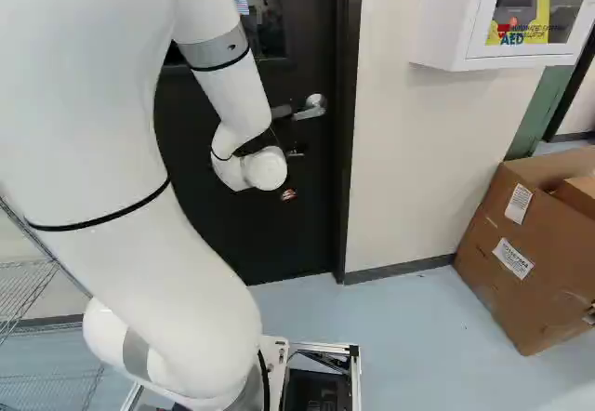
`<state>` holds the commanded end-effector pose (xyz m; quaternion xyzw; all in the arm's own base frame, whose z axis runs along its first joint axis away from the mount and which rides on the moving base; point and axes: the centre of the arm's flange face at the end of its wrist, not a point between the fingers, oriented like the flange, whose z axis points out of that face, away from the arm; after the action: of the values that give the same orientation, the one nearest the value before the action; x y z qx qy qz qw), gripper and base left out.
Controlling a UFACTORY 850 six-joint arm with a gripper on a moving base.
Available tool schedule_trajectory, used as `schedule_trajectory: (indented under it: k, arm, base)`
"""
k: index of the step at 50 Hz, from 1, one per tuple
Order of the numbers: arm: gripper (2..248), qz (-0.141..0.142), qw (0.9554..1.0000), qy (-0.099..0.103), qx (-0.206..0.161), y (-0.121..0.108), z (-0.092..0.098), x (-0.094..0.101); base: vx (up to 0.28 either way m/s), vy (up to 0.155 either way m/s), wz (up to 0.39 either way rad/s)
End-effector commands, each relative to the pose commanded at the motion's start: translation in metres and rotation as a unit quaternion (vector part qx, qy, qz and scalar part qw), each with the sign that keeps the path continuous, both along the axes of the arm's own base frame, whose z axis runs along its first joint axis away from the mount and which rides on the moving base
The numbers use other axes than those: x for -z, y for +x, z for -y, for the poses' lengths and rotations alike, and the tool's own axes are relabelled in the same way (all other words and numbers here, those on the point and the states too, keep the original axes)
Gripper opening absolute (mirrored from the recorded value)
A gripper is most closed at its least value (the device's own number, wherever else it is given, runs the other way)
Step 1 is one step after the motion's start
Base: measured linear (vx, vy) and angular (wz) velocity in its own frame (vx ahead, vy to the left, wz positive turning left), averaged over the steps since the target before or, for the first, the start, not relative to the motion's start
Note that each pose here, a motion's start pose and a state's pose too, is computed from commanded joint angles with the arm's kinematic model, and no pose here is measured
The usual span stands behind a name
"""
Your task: Open the door and move inside
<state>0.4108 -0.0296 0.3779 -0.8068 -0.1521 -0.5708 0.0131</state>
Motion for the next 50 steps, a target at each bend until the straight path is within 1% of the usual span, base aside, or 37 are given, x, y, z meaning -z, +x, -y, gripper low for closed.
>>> schedule_trajectory:
  k: [9, 27, 34, 50]
  arm:
    - [247, -0.008, 1.0000, 0.001, 0.000, 0.000, 0.000, 0.006]
    - [247, -0.008, 1.0000, 0.001, 0.000, 0.003, 0.000, 0.007]
    - [247, -0.005, 1.0000, 0.002, -0.001, 0.006, 0.001, 0.007]
    - [247, 0.011, 0.9999, 0.006, 0.000, 0.016, 0.004, 0.005]
  base:
    - [0.000, 0.000, 0.000]
    - [0.000, 0.000, 0.000]
    - [0.000, 0.000, 0.000]
    - [0.000, 0.000, 0.000]
